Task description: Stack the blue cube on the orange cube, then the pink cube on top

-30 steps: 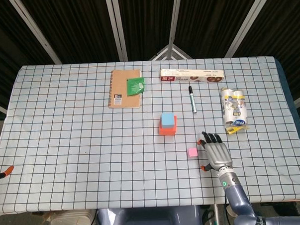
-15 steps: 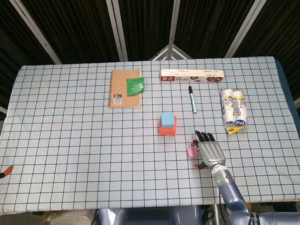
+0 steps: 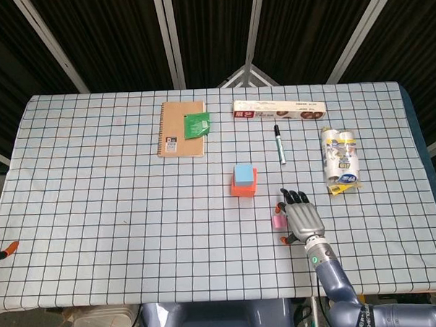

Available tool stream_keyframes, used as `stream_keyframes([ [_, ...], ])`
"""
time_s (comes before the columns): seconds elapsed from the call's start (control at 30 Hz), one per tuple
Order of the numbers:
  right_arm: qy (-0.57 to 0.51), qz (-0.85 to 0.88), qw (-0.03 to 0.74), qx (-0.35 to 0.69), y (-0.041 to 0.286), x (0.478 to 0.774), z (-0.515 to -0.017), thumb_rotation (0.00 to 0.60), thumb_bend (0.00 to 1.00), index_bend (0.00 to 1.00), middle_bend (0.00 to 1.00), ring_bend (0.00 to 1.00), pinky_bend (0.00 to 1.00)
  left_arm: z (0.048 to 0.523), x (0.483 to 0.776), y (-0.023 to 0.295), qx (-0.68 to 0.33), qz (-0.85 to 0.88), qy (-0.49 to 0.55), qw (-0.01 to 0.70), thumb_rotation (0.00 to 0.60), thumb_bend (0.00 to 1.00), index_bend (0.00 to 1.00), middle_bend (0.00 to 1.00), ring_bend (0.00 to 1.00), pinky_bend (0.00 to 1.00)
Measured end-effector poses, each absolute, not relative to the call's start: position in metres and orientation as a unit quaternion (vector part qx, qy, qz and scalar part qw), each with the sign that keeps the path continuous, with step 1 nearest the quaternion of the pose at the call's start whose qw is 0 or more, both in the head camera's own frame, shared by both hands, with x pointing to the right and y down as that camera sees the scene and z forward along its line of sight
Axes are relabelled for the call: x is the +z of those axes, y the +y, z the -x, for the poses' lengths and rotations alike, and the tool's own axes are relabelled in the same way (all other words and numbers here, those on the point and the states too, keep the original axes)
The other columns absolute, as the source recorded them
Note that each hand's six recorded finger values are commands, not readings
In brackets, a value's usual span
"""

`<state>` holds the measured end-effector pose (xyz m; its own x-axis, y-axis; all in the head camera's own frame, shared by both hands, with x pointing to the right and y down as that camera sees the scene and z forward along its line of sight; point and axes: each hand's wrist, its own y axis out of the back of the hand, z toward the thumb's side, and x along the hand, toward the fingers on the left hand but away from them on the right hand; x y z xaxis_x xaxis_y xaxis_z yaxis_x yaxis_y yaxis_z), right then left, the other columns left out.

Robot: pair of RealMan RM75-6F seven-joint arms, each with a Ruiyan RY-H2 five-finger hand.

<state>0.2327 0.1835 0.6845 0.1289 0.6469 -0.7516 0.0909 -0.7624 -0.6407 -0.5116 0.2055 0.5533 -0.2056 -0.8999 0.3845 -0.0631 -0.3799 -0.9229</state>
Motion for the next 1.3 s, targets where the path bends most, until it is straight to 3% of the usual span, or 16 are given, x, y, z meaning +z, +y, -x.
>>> stream_keyframes([
  [1.3, -0.255, 0.721, 0.229, 0.603, 0.171, 0.695, -0.230, 0.600, 0.32, 0.50, 0.00, 0.00, 0.00, 0.510, 0.557, 0.205, -0.642, 0.529, 0.444, 0.332, 0.600, 0.12, 0.07, 0.00, 0.00, 0.00],
])
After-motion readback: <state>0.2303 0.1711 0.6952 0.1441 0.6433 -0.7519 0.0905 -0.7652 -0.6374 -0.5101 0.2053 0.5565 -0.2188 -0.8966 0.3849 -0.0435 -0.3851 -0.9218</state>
